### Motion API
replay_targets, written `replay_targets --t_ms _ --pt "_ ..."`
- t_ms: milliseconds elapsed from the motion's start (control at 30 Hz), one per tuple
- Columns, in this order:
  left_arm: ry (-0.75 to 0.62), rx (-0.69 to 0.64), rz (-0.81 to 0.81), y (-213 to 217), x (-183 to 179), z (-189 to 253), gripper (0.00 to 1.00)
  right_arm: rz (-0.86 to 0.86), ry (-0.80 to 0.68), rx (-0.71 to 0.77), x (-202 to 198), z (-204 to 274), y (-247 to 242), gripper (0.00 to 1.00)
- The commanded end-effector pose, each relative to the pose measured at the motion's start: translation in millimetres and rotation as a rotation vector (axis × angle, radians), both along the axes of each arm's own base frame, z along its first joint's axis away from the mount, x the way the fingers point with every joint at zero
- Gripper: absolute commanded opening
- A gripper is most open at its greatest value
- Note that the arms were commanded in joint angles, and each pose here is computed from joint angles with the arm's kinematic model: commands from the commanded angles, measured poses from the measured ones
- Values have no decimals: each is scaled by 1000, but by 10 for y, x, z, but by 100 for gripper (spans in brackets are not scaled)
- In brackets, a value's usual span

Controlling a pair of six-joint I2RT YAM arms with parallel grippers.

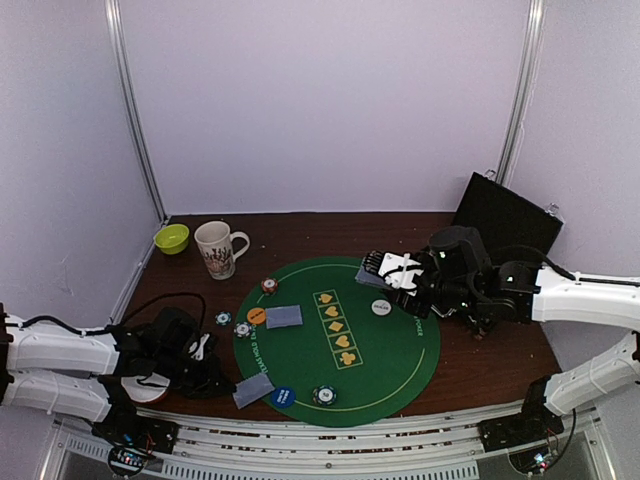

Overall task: Distribute texas hold em gaming equipment
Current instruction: Distribute the poker card in the small blind area.

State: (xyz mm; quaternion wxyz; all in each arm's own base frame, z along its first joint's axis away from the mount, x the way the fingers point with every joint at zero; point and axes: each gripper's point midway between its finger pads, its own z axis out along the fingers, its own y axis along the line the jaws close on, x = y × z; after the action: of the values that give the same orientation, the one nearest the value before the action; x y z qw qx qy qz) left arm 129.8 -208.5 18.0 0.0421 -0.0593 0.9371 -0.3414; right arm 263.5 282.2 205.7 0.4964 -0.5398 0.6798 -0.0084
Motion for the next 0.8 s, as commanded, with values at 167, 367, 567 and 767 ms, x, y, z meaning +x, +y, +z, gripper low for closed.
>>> replay_targets --t_ms 167,367,567,767 --pt "-13 -51 42 -20 31 111 0 -1 -13 46 -13 154 -16 47" --pt "14 -29 38 30 -35 81 17 1 -14 48 -22 172 -18 47" --pt "18 -39 24 22 -66 108 21 0 -19 42 -27 184 -36 47" --pt "-34 24 15 66 32 288 37 4 -14 42 -38 189 -39 47"
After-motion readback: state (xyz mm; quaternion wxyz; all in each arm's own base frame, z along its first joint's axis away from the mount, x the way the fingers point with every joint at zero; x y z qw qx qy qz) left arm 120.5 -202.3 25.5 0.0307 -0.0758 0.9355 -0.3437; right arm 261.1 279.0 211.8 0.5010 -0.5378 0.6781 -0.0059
